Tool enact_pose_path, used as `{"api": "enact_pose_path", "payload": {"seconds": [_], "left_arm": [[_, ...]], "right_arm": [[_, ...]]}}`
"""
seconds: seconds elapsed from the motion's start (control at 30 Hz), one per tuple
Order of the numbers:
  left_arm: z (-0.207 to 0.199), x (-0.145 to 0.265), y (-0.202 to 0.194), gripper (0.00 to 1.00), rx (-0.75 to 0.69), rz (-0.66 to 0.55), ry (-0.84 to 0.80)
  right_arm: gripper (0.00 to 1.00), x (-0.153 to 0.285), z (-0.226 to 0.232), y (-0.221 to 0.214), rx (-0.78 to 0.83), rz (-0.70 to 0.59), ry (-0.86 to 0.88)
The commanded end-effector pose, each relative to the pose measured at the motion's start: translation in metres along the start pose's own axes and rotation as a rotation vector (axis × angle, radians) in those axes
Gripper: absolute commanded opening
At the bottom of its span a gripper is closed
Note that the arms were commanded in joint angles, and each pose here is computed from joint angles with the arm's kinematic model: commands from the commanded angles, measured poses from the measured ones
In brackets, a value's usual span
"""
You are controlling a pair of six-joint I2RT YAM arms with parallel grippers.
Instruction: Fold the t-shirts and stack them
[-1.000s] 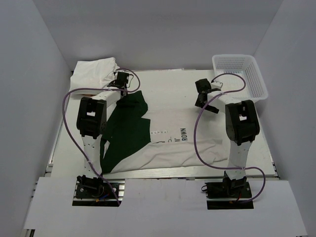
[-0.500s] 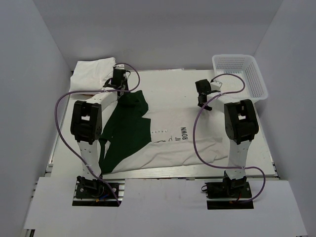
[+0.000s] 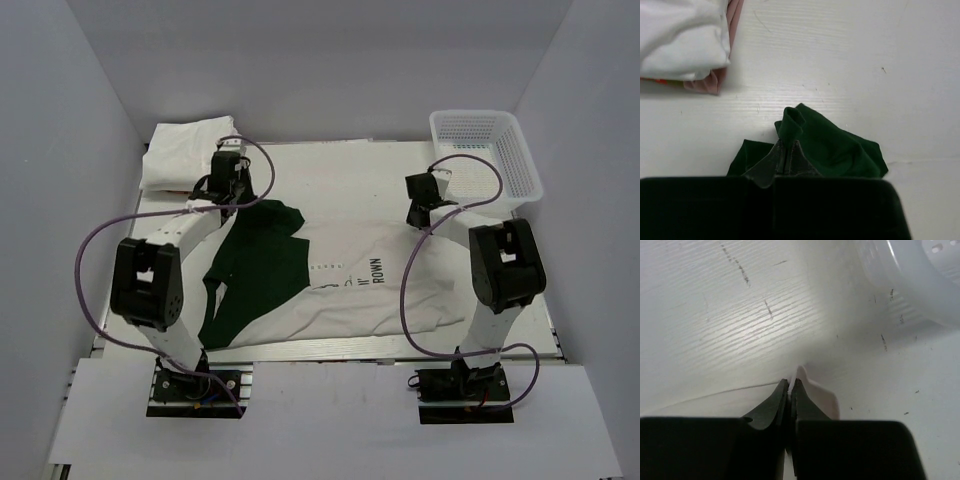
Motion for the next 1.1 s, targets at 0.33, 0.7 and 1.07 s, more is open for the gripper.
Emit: {"api": "enact_pose_path", "payload": {"seconds": [0.33,0.7,1.07], "left_arm": [[0.013,0.112,-0.056,0.00,0.212,-0.014,-0.183],[0.057,0.193,-0.102,0.00,0.466,-0.066,-0.043],[0.102,0.225,-0.155,0.00,0.748,-0.015,0.307]], "right_arm": [[0.00,0.060,-0.008,0.006,0.214,-0.262,0.287],[0.00,0.088,-0.029,-0.013,0.202,-0.288,0.284],[0.00,0.103,-0.064,-0.047,0.076,-0.239,0.129]]}}
Point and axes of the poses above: each gripper's point midway between its finger pads, its own x axis back along the fingers, its own z axis along the line the jaws close on, y = z × x, the point moved 7 cm from there along x, back along the fingers, and after that the axes turned 10 degrees about x, right-handed, at the moved point
